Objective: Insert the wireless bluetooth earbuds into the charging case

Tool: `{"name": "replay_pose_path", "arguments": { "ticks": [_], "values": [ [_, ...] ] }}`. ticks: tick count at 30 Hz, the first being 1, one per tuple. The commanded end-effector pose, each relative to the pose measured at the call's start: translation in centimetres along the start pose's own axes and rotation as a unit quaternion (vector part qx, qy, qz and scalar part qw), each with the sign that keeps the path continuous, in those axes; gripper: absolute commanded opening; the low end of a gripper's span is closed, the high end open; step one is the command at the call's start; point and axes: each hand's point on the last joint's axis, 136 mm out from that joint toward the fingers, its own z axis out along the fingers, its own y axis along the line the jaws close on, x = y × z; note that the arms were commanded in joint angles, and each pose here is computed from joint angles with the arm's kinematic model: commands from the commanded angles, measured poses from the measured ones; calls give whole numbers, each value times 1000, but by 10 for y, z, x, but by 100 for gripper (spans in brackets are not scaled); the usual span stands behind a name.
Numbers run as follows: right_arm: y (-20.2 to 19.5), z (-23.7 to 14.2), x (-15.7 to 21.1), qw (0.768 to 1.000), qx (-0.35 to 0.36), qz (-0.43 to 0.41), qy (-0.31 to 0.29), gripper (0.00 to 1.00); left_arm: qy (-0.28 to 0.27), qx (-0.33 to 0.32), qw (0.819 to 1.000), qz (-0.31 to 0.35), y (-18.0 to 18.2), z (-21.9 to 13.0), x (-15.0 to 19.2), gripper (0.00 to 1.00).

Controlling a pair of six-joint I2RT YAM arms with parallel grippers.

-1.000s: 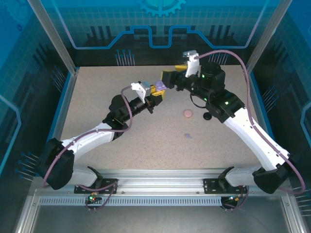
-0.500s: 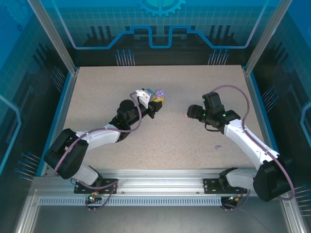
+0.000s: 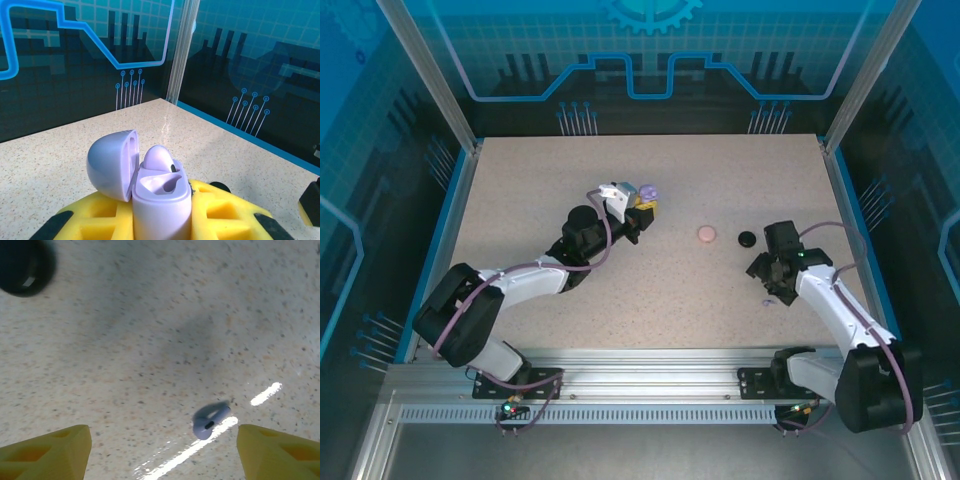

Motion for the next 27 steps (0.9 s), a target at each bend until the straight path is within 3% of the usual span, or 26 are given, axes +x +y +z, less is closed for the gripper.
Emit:
{"name": "replay_pose_path", "arguments": {
  "ticks": [1, 7, 12, 19, 27],
  "values": [
    [-11, 11, 15, 999, 14, 27, 38, 77, -28, 7, 1000, 1, -4, 2, -15, 0],
    [-3, 20, 3, 1000, -9, 18, 20, 77, -29, 11, 999, 5, -5, 3, -14, 0],
    [-6, 27, -4, 999, 1, 25, 39, 77, -29, 12, 999, 8, -5, 4, -12, 0],
    [-9, 40, 7, 997, 7, 33, 64, 76, -29, 12, 999, 10, -4, 7, -10, 0],
    [14, 52, 33, 994, -22, 26, 104, 72, -28, 11, 999, 13, -3, 8, -9, 0]
  ]
}}
